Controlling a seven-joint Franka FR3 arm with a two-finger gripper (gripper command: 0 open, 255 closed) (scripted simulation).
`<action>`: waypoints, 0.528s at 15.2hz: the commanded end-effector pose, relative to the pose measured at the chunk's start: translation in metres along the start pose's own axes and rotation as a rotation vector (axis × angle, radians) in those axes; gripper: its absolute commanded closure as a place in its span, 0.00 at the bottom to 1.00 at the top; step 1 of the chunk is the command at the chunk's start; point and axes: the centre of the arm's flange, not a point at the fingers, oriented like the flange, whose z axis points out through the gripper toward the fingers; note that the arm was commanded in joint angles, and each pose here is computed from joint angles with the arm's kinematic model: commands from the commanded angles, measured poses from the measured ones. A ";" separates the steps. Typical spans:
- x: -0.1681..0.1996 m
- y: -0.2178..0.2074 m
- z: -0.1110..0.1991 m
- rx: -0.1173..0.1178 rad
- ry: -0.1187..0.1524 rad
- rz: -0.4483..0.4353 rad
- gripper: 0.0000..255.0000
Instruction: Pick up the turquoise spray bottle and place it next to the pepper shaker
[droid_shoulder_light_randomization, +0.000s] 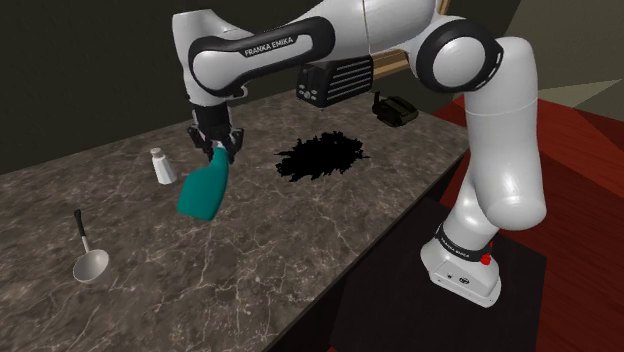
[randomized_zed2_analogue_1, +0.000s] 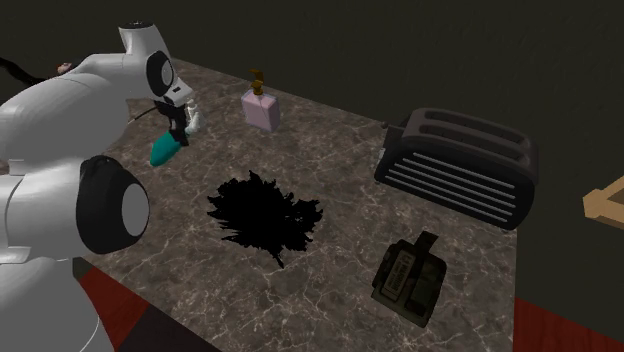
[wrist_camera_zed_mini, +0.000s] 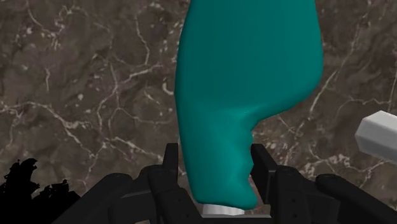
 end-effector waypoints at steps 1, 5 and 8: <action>-0.001 0.000 0.012 -0.003 -0.002 -0.003 1.00; 0.000 0.000 0.033 -0.003 -0.002 -0.003 1.00; 0.001 0.000 0.049 -0.003 -0.002 -0.003 1.00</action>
